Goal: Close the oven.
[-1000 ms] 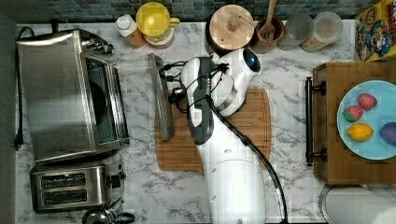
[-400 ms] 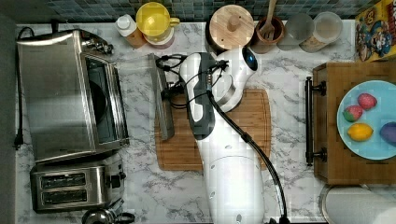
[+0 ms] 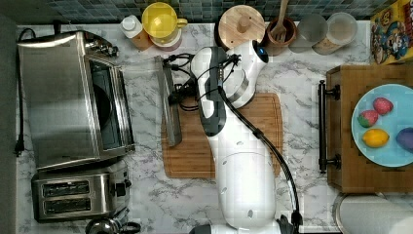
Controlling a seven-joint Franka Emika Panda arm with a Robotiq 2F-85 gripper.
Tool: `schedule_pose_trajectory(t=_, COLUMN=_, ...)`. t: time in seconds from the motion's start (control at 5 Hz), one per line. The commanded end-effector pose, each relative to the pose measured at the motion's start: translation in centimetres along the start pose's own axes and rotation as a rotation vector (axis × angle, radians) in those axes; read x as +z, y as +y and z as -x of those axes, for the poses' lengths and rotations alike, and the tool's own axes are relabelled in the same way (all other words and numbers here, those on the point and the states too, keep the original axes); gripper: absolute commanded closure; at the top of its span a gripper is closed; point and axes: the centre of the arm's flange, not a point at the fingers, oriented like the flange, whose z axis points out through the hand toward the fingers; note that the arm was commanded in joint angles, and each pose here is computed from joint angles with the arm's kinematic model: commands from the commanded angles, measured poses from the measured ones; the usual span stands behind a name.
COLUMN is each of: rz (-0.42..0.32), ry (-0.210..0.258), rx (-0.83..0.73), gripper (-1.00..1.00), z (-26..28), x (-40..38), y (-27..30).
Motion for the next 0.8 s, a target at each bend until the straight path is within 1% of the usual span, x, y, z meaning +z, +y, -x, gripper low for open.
schedule_pose_trajectory(t=0.2, rz=-0.049, ry=-0.044, rx=-0.132, gripper=1.00, z=-2.2, x=-0.7, y=-11.8)
schedule_pose_trajectory(t=0.4, rz=-0.077, ry=-0.015, rx=-0.192, gripper=1.00, z=-1.0, x=-2.8, y=-16.3)
schedule_pose_trajectory(t=0.6, rz=-0.050, ry=-0.003, rx=-0.262, gripper=1.00, z=0.2, x=-4.0, y=-22.9)
schedule_pose_trajectory(t=0.8, rz=0.004, ry=0.003, rx=-0.347, gripper=1.00, z=1.5, x=-3.6, y=-28.9)
